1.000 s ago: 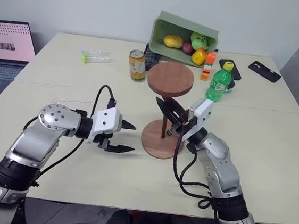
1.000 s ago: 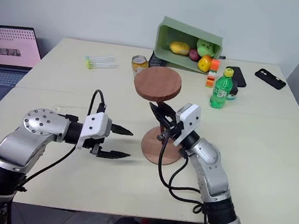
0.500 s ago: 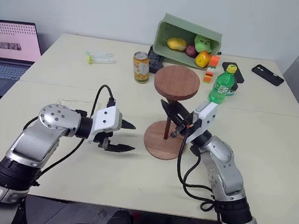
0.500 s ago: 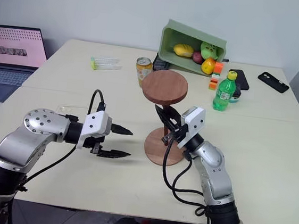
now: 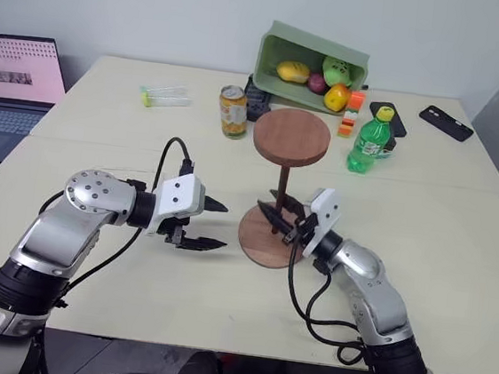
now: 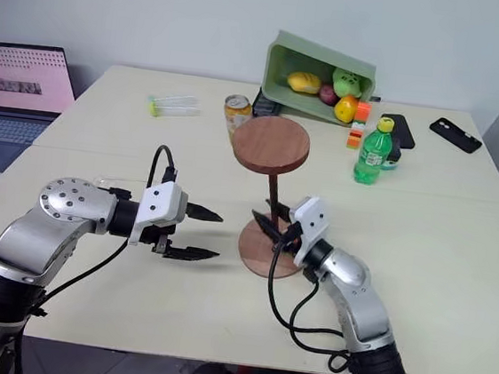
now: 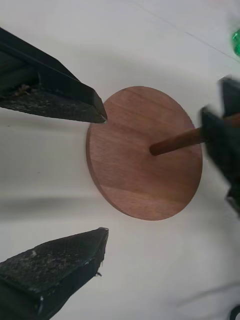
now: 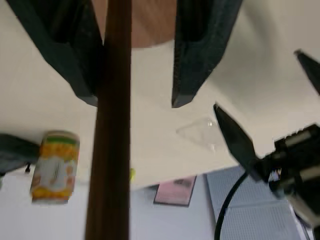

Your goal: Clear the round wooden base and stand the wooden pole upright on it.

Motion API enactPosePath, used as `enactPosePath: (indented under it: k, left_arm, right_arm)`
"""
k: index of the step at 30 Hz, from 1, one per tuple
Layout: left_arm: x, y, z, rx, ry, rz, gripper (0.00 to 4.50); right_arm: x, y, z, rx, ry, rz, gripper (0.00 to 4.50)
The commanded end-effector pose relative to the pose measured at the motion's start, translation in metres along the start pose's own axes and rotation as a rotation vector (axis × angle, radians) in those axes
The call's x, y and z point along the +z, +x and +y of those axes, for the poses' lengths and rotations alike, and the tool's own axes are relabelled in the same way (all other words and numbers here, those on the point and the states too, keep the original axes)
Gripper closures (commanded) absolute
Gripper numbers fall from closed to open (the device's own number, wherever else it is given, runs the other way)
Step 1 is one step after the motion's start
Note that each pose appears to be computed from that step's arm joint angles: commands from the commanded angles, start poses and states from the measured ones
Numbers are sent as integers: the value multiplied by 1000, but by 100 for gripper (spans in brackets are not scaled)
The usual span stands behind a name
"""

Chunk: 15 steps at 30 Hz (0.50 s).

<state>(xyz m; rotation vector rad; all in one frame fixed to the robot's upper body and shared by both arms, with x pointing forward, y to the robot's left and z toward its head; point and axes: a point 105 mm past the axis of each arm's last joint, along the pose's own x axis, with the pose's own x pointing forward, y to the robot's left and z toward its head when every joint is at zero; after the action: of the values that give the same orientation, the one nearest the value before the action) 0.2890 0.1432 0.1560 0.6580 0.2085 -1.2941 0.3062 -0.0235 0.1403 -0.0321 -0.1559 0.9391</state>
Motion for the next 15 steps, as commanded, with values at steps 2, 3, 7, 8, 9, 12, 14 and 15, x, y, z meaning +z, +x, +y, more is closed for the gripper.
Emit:
enactPosePath:
  k: [2,3,7,8,9,12,14,15]
  left_arm:
    - [19,-3,3,10,45,-65,102]
    - [20,-4,3,15,44,-73,102]
    - [24,-8,6,43,32,-97,102]
    - [25,-11,9,68,19,-110,102]
    - [25,-14,12,94,9,-115,102]
    - [18,-24,15,137,-34,-85,102]
    - [10,-33,15,165,-61,-52,102]
    - [8,-37,15,179,-72,-39,102]
  right_arm:
    - [21,-1,6,36,-53,-54,142]
    - [20,-4,6,39,-56,-43,114]
    - [18,-13,4,41,-69,-14,73]
    - [18,-19,0,31,-84,6,73]
    - [18,-25,-4,22,-99,24,73]
    - [19,-44,-10,39,-130,80,73]
    - [18,-65,-6,104,-116,145,73]
    - [20,-75,-6,131,-116,174,73]
